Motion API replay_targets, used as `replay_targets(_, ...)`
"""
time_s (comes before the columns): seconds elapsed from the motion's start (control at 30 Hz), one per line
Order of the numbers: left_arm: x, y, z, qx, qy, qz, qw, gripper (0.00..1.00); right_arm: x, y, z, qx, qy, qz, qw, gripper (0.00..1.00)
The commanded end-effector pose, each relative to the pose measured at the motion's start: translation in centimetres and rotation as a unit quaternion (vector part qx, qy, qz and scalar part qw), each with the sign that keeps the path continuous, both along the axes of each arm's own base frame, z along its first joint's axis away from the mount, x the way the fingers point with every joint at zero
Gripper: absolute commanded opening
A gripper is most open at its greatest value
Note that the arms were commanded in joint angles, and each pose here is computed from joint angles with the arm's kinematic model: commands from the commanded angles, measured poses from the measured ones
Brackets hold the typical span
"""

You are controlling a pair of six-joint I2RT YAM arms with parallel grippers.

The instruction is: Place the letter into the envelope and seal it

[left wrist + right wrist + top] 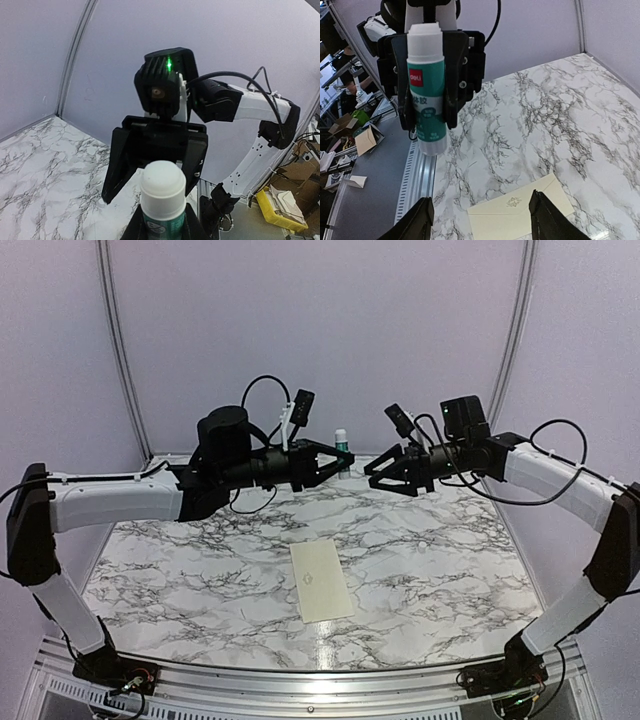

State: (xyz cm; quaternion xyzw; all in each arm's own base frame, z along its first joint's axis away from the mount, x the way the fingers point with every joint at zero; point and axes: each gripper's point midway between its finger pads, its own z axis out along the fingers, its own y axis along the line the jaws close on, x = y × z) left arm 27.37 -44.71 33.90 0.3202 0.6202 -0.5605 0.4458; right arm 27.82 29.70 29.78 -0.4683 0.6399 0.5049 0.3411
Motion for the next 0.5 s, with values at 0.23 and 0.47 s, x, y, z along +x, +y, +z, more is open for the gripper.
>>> replay_targets(0.23, -2.9, -0.5, 3.2, -0.090, -0.039, -0.075, 0.992, 0.03, -4.9, 3.2, 2.5, 0.057, 0.005, 0.132, 0.990, 0.59)
replay_targets(0.47, -3.0, -0.8, 2.7, -0.094, -0.025, -0.087, 0.991, 0.03, -4.9, 3.4, 3.5, 0.068, 0.017, 0.134, 0.988, 0.59)
